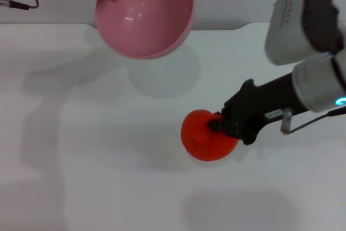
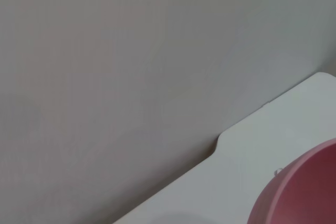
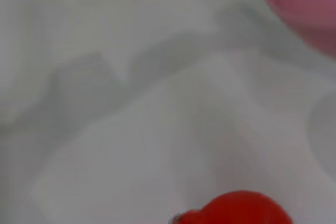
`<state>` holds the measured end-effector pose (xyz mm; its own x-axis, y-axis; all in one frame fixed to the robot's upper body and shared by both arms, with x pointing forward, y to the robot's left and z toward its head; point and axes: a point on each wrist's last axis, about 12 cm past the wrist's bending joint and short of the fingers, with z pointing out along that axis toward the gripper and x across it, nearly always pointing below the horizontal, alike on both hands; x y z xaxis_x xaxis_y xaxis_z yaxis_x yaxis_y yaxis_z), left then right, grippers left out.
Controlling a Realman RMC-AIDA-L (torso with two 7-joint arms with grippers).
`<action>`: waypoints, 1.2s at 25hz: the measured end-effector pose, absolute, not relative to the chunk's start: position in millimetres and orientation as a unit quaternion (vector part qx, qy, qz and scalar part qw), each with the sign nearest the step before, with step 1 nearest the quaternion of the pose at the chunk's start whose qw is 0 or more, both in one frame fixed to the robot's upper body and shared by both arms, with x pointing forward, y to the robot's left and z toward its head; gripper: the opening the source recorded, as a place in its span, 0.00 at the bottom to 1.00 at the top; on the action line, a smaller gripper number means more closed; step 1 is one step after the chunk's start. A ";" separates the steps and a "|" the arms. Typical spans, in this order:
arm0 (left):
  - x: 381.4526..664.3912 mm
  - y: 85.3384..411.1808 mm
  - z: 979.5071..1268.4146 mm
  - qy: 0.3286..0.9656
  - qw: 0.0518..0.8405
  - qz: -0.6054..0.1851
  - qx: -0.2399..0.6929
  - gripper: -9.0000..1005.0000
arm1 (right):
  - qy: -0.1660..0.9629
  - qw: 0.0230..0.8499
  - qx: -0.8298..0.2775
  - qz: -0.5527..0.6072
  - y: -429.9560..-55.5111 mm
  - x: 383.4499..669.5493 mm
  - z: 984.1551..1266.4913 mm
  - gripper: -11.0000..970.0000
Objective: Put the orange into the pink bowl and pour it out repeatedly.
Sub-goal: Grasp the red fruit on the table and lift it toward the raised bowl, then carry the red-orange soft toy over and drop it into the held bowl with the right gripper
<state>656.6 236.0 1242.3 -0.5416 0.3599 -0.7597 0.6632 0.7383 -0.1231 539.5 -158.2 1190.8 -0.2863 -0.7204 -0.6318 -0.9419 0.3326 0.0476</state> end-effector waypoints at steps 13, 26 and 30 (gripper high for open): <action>654.4 222.8 1232.3 0.856 0.357 -0.201 0.316 0.05 | 0.656 0.427 -0.571 0.248 -172.3 493.0 1304.1 0.06; 637.0 189.0 1211.6 0.850 0.310 -0.224 0.363 0.05 | 0.665 0.505 -0.489 0.253 -185.6 545.5 1271.6 0.06; 635.8 181.7 1211.7 0.846 0.306 -0.226 0.373 0.05 | 0.665 0.498 -0.496 0.253 -175.1 554.6 1255.3 0.06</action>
